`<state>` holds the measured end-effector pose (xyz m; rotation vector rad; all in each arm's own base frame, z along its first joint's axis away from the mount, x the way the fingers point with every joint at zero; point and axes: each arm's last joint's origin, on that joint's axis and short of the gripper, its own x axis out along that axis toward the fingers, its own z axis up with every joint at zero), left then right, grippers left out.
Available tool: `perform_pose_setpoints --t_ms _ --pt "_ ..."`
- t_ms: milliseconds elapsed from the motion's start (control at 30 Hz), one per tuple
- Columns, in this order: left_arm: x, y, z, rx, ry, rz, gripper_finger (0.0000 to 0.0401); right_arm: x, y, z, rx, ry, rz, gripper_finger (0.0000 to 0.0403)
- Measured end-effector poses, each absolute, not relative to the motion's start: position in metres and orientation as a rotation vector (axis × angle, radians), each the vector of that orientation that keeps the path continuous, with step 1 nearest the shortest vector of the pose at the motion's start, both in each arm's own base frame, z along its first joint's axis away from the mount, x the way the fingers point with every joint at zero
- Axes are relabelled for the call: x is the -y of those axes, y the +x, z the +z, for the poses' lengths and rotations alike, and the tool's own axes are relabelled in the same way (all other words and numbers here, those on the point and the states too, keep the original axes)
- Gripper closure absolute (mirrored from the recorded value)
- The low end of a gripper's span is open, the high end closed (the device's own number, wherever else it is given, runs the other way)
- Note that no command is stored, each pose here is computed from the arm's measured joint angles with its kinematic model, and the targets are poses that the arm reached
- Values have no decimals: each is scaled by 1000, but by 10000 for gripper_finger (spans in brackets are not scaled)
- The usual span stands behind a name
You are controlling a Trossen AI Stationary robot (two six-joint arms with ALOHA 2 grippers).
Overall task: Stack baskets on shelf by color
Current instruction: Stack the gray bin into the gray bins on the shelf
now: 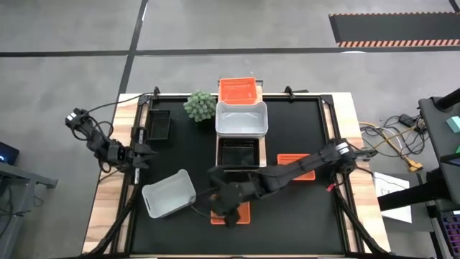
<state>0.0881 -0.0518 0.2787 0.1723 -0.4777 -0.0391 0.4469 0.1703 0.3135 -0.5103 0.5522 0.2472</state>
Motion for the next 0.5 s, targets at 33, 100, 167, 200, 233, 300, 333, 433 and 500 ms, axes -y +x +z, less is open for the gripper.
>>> perform_pose_setpoints --t_ms 33,100,167,200,233,300,333,433,500 --pt "51 87 279 482 166 -36 401 -170 453 310 -554 -509 240 209" --pt "50 86 279 478 157 -32 401 -170 466 297 -579 -512 246 209" --pt "50 86 276 460 171 -35 401 -172 478 289 -582 -513 266 209" --pt "50 86 274 456 174 -36 401 -172 484 288 -569 -507 271 209" --pt "50 86 275 459 171 -34 401 -172 490 291 -545 -497 269 209" --pt "48 84 276 472 159 -28 401 -171 501 294 -504 -485 253 209" --pt "48 84 276 478 154 -26 401 -171 506 294 -490 -481 245 209" --pt "46 82 275 486 147 -24 401 -174 521 275 -465 -495 239 209" --pt "46 81 273 485 149 -24 401 -177 526 261 -468 -513 255 209"
